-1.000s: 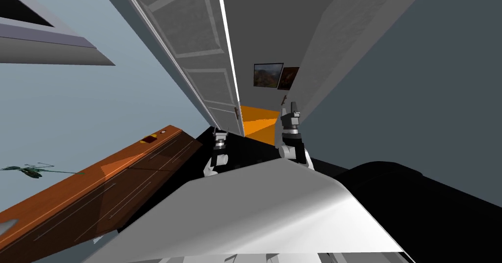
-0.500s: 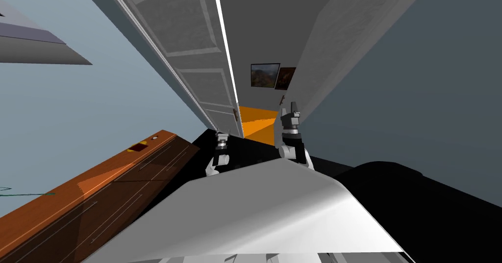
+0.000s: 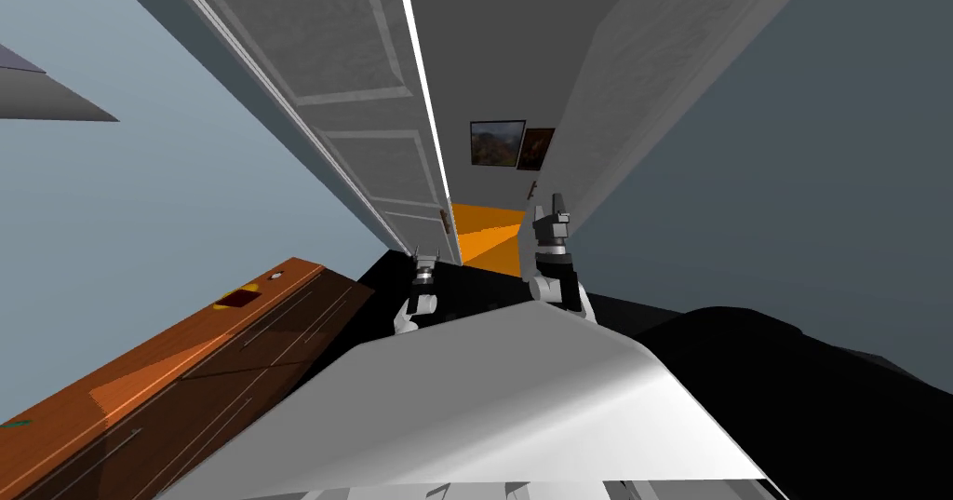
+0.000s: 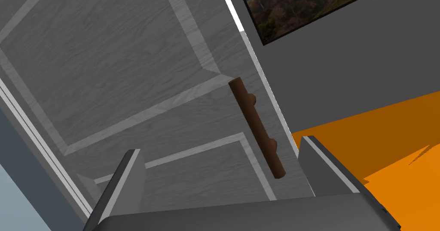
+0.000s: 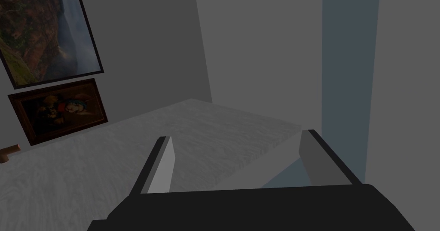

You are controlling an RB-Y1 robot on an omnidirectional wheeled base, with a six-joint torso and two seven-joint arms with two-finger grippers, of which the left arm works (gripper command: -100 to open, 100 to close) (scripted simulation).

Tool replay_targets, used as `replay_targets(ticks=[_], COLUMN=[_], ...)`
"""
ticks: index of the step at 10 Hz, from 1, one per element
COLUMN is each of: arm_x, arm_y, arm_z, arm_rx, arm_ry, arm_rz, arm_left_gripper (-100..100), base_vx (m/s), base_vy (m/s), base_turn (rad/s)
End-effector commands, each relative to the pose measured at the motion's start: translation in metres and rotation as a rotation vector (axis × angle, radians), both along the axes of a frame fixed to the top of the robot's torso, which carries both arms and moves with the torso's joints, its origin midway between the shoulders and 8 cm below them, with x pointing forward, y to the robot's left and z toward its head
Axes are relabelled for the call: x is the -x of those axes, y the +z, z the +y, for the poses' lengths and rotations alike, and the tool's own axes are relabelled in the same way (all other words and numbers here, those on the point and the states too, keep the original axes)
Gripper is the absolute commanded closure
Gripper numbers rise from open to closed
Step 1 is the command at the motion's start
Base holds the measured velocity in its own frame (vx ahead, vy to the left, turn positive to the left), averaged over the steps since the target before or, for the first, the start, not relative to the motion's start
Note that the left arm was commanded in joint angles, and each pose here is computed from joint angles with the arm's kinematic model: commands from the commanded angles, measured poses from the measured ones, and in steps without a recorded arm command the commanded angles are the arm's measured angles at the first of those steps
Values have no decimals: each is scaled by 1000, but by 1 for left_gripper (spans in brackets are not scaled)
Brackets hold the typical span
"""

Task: Push the door open

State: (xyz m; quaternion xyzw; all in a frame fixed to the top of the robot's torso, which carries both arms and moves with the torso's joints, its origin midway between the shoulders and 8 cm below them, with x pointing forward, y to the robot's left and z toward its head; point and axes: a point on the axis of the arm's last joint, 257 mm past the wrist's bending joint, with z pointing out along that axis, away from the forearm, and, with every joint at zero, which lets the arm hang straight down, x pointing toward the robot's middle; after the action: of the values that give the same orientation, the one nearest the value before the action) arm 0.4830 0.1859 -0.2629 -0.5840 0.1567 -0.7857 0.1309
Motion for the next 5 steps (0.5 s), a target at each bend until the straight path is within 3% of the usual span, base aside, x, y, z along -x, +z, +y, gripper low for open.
replay_targets(ticks=[1,5], arm_x=[-1,-3], arm_y=[-9,-30], arm_z=[-3,-9], arm_rx=[27,86], arm_ry=[-12,-38], arm_rz=[20,68], arm_left_gripper=[-100,-100], base_vx=[84,75], base_vy=[61,69], base_turn=[-101,-104])
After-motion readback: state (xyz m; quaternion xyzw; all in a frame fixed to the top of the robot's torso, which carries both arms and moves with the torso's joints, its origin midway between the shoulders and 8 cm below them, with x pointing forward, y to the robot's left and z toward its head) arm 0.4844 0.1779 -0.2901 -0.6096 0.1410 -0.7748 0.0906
